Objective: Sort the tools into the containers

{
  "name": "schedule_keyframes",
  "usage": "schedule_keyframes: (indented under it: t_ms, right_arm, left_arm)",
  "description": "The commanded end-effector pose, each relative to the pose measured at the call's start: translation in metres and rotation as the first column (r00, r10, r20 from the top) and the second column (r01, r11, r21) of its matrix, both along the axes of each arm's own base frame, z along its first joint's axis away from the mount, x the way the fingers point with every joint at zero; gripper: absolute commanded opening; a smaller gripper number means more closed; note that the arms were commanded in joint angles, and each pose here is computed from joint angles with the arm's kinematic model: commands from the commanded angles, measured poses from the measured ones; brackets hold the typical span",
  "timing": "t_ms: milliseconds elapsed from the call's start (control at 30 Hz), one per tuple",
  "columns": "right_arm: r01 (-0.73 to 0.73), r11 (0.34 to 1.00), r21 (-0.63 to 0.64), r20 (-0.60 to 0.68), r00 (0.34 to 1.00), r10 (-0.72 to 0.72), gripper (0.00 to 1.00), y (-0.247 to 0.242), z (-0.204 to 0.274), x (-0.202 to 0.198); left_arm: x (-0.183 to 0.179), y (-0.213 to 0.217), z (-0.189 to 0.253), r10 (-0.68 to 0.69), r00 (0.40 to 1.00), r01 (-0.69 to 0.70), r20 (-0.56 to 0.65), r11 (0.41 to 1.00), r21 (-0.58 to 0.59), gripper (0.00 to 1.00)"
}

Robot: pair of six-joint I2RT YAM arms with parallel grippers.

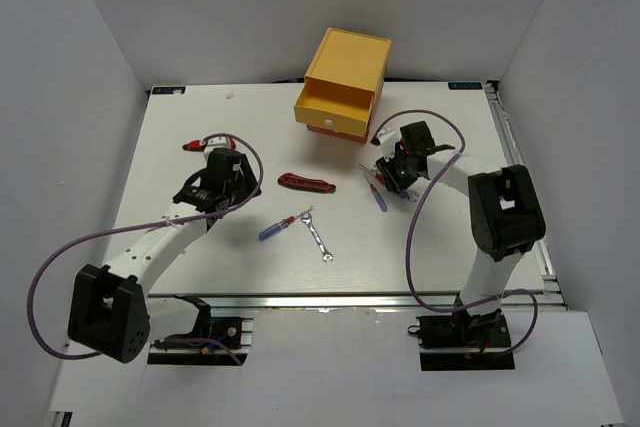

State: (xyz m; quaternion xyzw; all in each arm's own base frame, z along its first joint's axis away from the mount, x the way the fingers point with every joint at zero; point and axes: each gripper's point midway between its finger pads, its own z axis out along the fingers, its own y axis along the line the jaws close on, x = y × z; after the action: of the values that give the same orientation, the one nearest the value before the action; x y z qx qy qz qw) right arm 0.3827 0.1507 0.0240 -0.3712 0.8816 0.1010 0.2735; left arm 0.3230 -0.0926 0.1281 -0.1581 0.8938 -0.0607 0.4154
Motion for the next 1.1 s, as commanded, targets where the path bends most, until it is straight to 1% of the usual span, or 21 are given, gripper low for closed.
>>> schedule_keyframes:
  t_ms: [0, 200, 300, 433, 600, 733, 767, 867, 900, 933, 1000, 1067]
  right_arm:
    - [-0.011, 1.000, 0.010, -0.033, 0.999, 0.011, 0.37, 0.005, -0.006, -0.010]
    - [-0.026, 1.000, -0.004, -0.008, 1.000, 0.026, 0.31, 0.000, -0.005, -0.018]
    - [-0.032, 0.999, 0.000, -0.001, 0.999, 0.032, 0.30, -0.001, -0.001, -0.023]
    - [-0.049, 0.999, 0.003, 0.038, 0.998, 0.049, 0.36, 0.001, 0.010, -0.022]
    - [-0.058, 0.998, -0.009, 0.012, 0.998, 0.058, 0.42, 0.002, -0.001, -0.026]
    - [-0.064, 0.998, -0.012, -0.004, 0.998, 0.064, 0.42, 0.004, -0.007, -0.029]
    - [-0.063, 0.998, -0.012, -0.002, 0.998, 0.063, 0.40, 0.004, -0.007, -0.028]
    - [-0.068, 0.998, -0.007, 0.017, 0.998, 0.068, 0.26, 0.004, 0.000, -0.027]
    - [-0.074, 0.997, -0.004, 0.042, 0.996, 0.074, 0.15, 0.004, 0.009, -0.026]
    - [-0.077, 0.997, 0.001, 0.054, 0.996, 0.077, 0.09, 0.003, 0.015, -0.025]
    - [-0.094, 0.996, 0.011, 0.106, 0.990, 0.092, 0.00, 0.003, 0.036, -0.024]
    - [-0.126, 0.991, 0.034, 0.146, 0.982, 0.120, 0.00, 0.006, 0.055, -0.026]
  left_arm:
    - [-0.009, -0.005, -0.011, -0.081, 0.996, 0.081, -0.047, 0.997, 0.015, 0.76]
    - [-0.015, -0.005, -0.020, -0.093, 0.994, 0.093, -0.063, 0.996, 0.011, 0.76]
    - [-0.016, -0.005, -0.020, -0.091, 0.994, 0.092, -0.064, 0.996, 0.013, 0.76]
    - [-0.017, -0.004, -0.020, -0.091, 0.994, 0.092, -0.060, 0.996, 0.012, 0.77]
    - [-0.017, -0.008, -0.019, -0.109, 0.993, 0.109, -0.055, 0.994, 0.001, 0.77]
    - [-0.019, -0.014, -0.021, -0.150, 0.986, 0.149, -0.066, 0.989, -0.014, 0.77]
    - [-0.021, -0.015, -0.023, -0.160, 0.984, 0.159, -0.073, 0.987, -0.016, 0.76]
    - [-0.022, -0.020, -0.023, -0.191, 0.979, 0.190, -0.076, 0.981, -0.028, 0.77]
    - [-0.023, -0.021, -0.024, -0.201, 0.976, 0.199, -0.079, 0.980, -0.028, 0.77]
    - [-0.023, -0.023, -0.024, -0.214, 0.974, 0.212, -0.079, 0.977, -0.035, 0.77]
    - [-0.024, -0.026, -0.023, -0.237, 0.969, 0.235, -0.073, 0.971, -0.044, 0.77]
    - [-0.024, -0.034, -0.021, -0.275, 0.960, 0.271, -0.055, 0.960, -0.070, 0.77]
